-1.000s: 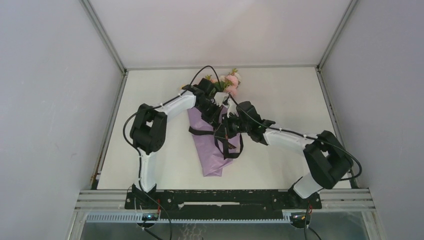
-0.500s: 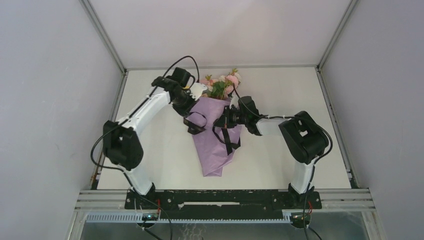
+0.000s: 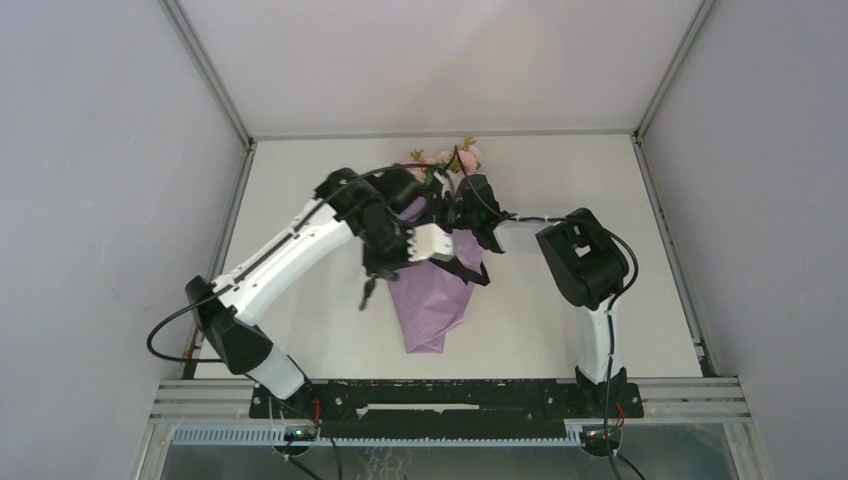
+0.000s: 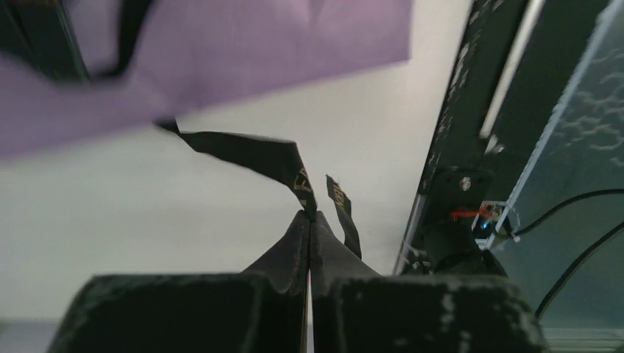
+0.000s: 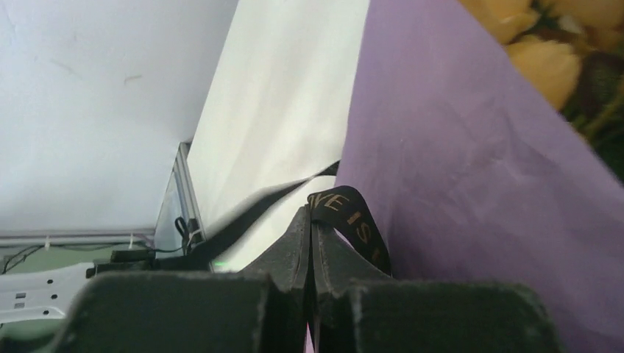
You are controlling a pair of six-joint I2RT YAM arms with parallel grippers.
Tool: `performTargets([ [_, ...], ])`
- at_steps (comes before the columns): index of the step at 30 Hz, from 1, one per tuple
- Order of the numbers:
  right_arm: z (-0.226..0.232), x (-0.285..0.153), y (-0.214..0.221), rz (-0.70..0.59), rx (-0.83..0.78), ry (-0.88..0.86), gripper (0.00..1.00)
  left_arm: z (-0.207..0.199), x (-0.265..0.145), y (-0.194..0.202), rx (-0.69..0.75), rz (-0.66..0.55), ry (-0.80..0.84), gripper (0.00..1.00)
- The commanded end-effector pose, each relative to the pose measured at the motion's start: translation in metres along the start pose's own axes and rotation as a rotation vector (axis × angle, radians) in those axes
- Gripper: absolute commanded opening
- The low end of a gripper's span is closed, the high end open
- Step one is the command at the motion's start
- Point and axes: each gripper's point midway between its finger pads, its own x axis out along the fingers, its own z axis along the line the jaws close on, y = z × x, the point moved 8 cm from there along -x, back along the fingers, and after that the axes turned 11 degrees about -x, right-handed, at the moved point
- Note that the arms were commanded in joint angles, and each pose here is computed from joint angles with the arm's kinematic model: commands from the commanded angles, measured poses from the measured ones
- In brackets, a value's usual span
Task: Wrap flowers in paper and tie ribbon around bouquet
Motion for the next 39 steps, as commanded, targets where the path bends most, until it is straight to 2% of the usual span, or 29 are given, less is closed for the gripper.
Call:
performTargets([
  [1,0.020,0.001,-0.014,-0.014,0.000,-0.111,0.14,-0.029,-0.015,-0.071,0.187,-0.201,0.139,0.00],
  [5,0.030,-0.025,-0.025,-0.005,0.005,-0.141,0.41,0.013,-0.002,-0.114,0.034,-0.388,0.067,0.00],
  [6,0.032,-0.032,-0.028,-0.002,0.001,-0.136,0.44,0.023,0.004,-0.119,-0.015,-0.429,0.086,0.00],
  [9,0.034,-0.046,-0.033,0.009,0.016,-0.107,0.47,0.054,0.019,-0.128,-0.166,-0.548,0.135,0.00],
  [13,0.029,-0.059,-0.034,0.022,0.110,-0.109,0.47,0.075,0.036,-0.127,-0.199,-0.606,0.140,0.00],
  [17,0.022,-0.077,-0.032,-0.005,0.175,-0.070,0.47,0.085,0.050,-0.121,-0.237,-0.602,0.181,0.00],
  [22,0.014,-0.105,-0.023,-0.026,0.142,-0.033,0.49,0.104,0.070,-0.119,-0.348,-0.595,0.219,0.00],
  [26,0.005,-0.118,-0.015,-0.017,0.081,0.057,0.53,0.128,0.089,-0.114,-0.408,-0.559,0.125,0.00],
  [32,0.001,-0.100,-0.002,0.014,0.044,0.073,0.58,0.155,0.104,-0.115,-0.388,-0.500,-0.030,0.00],
  [36,-0.006,-0.078,0.005,0.019,0.090,0.062,0.63,0.160,0.111,-0.111,-0.361,-0.461,-0.059,0.00],
  [39,-0.016,-0.068,0.009,0.012,0.117,0.119,0.63,0.159,0.117,-0.107,-0.348,-0.431,-0.045,0.00],
])
